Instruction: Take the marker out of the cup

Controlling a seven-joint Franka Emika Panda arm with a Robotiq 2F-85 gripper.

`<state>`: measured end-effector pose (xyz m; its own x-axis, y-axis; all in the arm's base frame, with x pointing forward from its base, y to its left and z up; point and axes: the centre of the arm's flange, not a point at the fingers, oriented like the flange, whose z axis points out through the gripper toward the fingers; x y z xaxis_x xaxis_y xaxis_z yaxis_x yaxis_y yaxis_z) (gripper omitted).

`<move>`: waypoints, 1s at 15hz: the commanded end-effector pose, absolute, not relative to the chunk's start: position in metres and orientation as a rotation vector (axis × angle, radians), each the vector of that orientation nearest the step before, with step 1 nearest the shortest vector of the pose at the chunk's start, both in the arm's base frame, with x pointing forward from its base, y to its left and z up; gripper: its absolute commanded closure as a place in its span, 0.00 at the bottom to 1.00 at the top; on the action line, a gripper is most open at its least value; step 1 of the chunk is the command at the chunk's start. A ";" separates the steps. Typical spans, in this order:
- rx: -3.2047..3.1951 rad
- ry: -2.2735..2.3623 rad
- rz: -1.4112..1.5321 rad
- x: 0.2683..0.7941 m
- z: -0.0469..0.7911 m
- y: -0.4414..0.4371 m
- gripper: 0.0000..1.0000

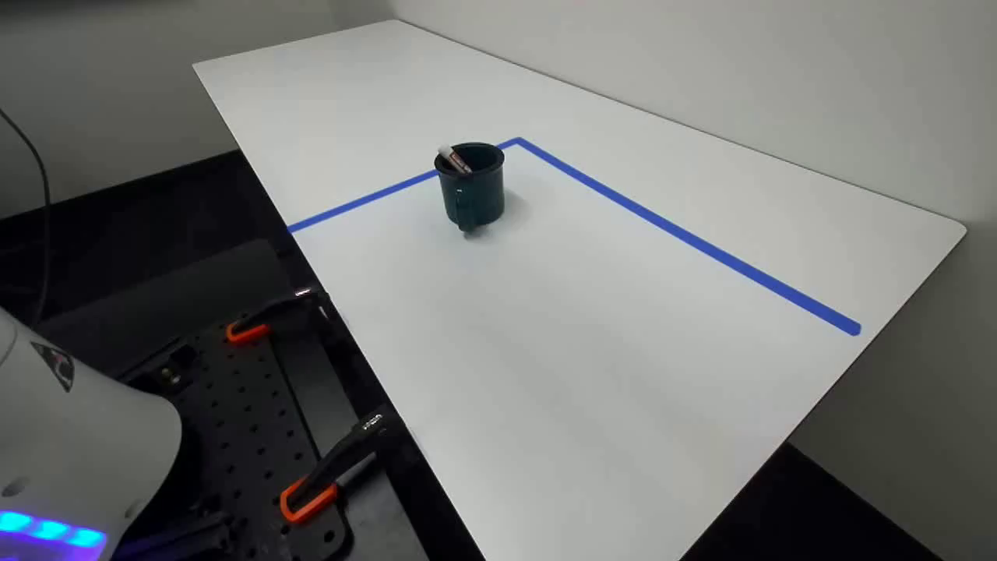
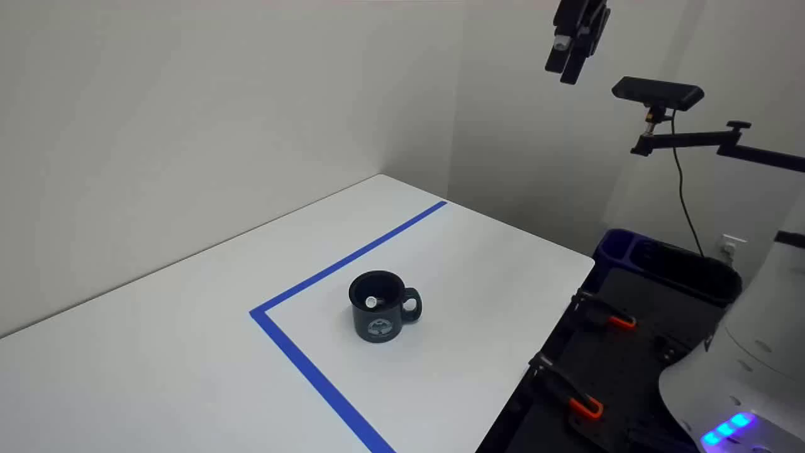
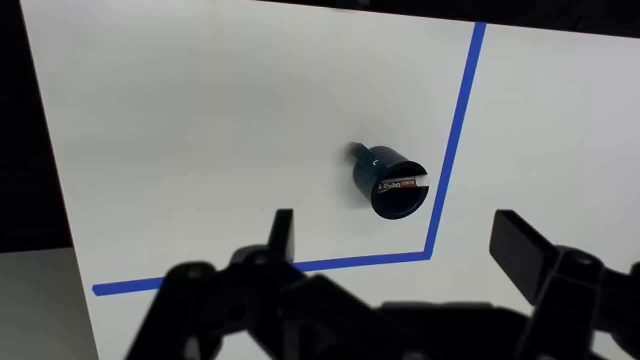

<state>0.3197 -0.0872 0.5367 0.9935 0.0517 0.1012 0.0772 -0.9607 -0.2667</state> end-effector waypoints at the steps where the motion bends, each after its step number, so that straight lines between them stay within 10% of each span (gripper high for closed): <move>1: -2.863 -0.094 -0.136 0.320 0.537 -0.087 0.00; 15: -2.927 0.380 -0.059 0.390 0.490 0.025 0.00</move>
